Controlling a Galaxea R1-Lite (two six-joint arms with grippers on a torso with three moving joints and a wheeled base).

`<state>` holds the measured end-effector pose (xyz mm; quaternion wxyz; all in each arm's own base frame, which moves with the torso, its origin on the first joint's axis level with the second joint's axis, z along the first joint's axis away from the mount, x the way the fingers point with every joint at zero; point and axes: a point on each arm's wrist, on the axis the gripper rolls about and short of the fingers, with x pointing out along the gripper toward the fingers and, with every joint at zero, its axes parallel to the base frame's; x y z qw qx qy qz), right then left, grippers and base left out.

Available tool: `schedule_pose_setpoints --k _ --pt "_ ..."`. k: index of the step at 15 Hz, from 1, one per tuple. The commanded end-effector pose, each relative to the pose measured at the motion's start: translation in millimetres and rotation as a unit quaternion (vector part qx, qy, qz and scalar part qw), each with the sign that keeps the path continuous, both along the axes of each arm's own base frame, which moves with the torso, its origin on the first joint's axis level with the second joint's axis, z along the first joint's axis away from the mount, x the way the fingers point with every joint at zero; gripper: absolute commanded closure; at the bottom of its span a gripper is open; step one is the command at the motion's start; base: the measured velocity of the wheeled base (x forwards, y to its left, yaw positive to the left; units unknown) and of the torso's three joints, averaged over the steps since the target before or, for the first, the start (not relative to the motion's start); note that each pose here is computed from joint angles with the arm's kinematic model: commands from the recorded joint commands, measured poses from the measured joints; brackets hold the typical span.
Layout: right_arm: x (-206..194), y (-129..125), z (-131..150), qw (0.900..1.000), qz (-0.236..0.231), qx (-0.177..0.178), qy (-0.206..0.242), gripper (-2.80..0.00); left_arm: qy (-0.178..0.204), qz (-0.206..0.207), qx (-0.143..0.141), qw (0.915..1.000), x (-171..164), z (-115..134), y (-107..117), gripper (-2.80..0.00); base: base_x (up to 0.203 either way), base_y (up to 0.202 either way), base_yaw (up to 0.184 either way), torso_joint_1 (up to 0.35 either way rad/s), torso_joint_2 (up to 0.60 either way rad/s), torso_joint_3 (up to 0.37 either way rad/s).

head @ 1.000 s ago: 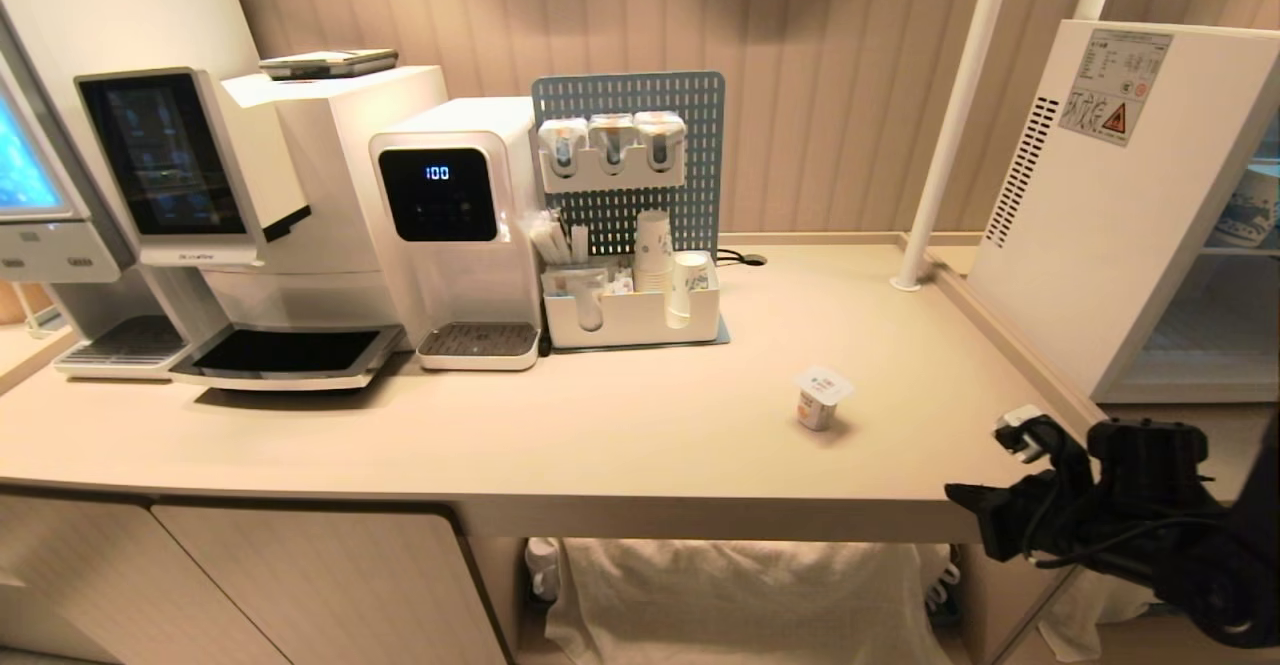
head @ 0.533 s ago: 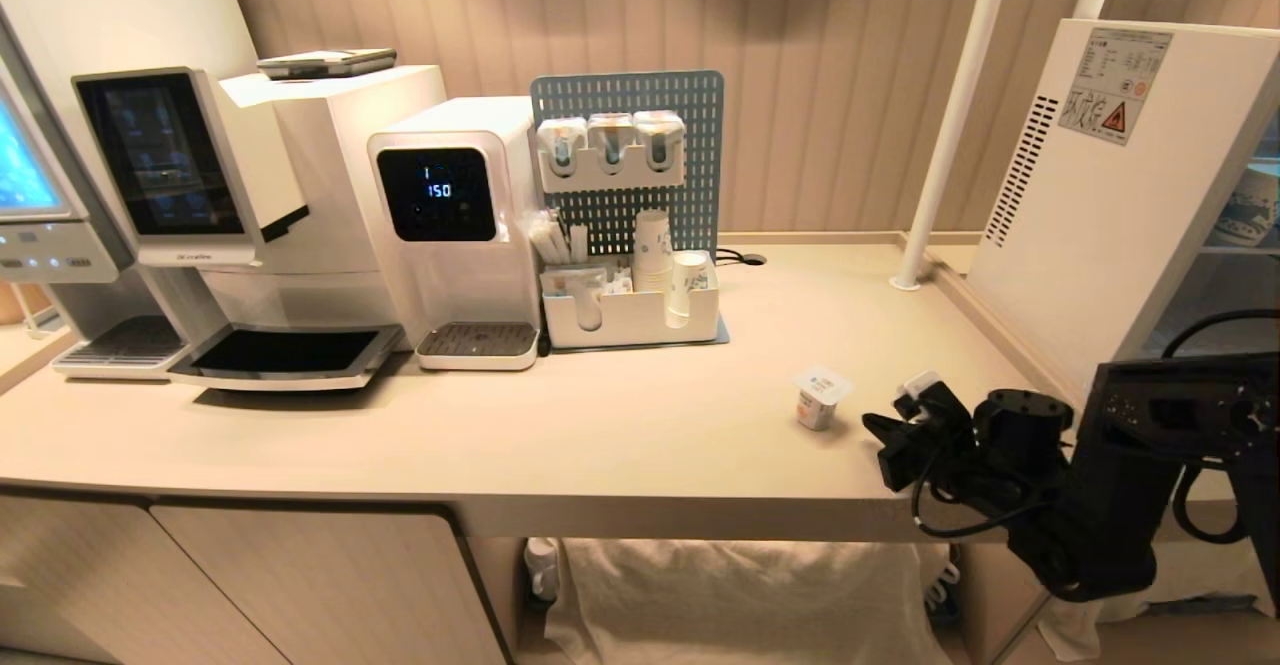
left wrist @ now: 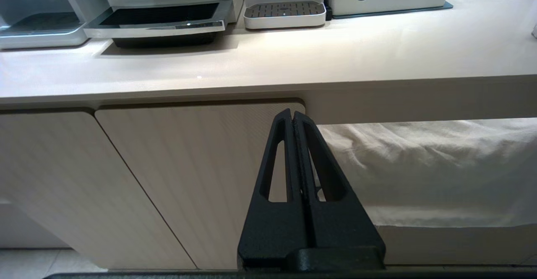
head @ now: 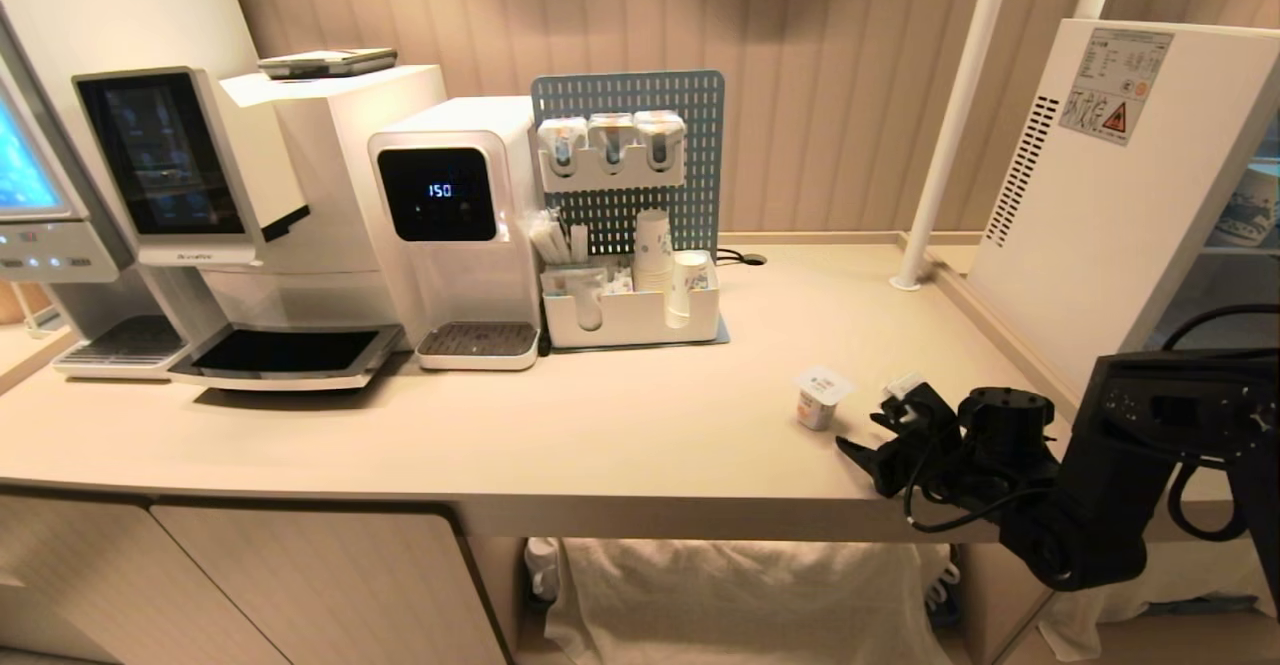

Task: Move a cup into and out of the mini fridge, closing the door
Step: Put the yoghurt in the freezer

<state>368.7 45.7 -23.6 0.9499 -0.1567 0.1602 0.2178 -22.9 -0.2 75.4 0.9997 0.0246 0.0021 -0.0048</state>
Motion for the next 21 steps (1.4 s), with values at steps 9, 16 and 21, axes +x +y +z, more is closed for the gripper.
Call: schedule_pose_setpoints --k 9,16,21 --pt "41.6 15.5 18.2 1.000 0.026 0.008 0.017 -2.80 0.000 0.000 0.000 1.0000 0.1 -0.4 0.0 0.00 0.000 0.000 0.000 0.000 0.00 0.000" --pt "64.8 19.9 18.8 1.000 0.025 0.010 0.015 -2.80 0.000 0.001 -0.002 1.0000 0.1 -0.4 0.0 0.00 0.000 0.000 0.000 0.000 0.00 0.000" --pt "68.1 23.1 14.5 0.999 0.027 0.014 0.014 0.00 0.001 0.001 -0.002 1.0000 0.1 -0.5 0.0 0.00 0.000 0.000 0.000 0.000 0.00 0.000"
